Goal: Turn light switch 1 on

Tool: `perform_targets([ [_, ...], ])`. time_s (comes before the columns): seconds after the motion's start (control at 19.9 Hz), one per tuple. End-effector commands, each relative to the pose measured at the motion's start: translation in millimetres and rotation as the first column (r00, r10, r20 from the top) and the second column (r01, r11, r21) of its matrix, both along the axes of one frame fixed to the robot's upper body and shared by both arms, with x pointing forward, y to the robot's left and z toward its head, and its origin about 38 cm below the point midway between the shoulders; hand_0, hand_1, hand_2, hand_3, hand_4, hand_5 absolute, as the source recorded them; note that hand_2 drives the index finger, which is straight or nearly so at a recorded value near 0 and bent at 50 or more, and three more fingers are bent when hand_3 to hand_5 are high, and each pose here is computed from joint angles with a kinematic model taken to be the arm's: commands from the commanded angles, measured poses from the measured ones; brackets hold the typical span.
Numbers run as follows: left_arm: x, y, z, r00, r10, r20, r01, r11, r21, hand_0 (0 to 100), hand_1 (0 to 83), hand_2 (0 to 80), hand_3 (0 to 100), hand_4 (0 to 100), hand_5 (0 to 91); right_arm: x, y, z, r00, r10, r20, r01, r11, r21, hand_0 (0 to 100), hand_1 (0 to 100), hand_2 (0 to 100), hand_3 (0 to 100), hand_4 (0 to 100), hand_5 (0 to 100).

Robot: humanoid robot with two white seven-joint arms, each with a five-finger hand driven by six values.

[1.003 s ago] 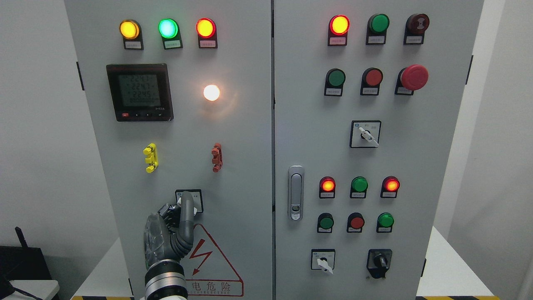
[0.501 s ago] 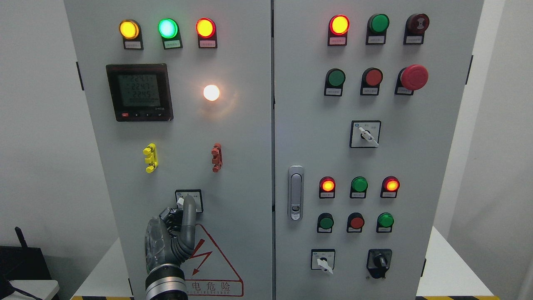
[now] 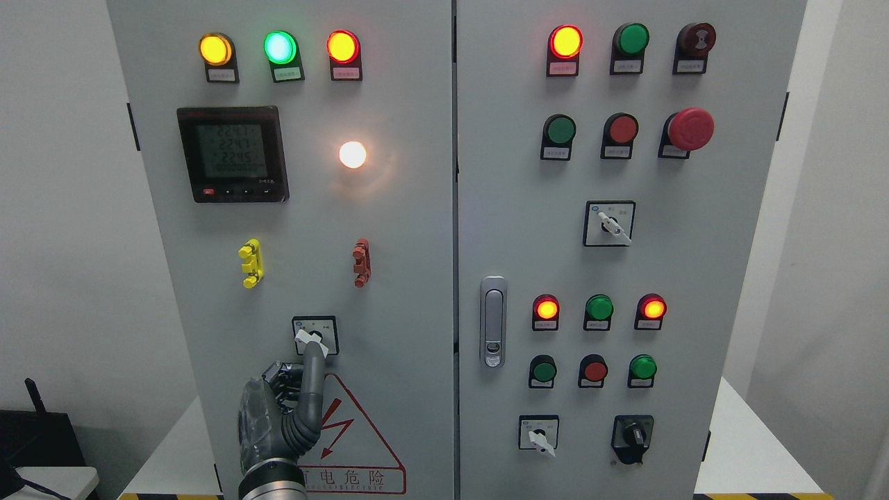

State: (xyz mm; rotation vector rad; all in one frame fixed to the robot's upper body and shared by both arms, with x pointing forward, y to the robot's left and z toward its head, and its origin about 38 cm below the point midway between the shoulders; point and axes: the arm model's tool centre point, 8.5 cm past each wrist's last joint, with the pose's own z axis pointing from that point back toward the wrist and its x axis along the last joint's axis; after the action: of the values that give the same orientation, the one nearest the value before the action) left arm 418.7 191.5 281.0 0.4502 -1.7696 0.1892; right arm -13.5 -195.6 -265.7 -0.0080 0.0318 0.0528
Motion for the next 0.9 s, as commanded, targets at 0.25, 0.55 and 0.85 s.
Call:
perform_targets([
  [0.25,-31,39,-42,0.996,0.015,0.087,-0.012,0.999,-0.033,20,23.3,66.2,82,81,75.3,0,0.2,0,1.0,-0.018,0.0,0.018,1.0,0.001,12,39,0,0,0,0],
  [0.55,-79,125,-112,0.997,0.0,0.077,-0.001,1.0,0.003,17,23.5,65.6,86,83,65.1,0,0.1,0,1.0,-0.017,0.0,0.017,1.0,0.001,12,39,0,0,0,0],
  [0.85,-166,264,-204,0.972,0.23,-0.043,-0.229,0.973,0.038,17,18.5,49.2,75,74,45.0,0,0.1,0,1.0,-0.017,0.0,0.017,1.0,0.001,12,39,0,0,0,0],
])
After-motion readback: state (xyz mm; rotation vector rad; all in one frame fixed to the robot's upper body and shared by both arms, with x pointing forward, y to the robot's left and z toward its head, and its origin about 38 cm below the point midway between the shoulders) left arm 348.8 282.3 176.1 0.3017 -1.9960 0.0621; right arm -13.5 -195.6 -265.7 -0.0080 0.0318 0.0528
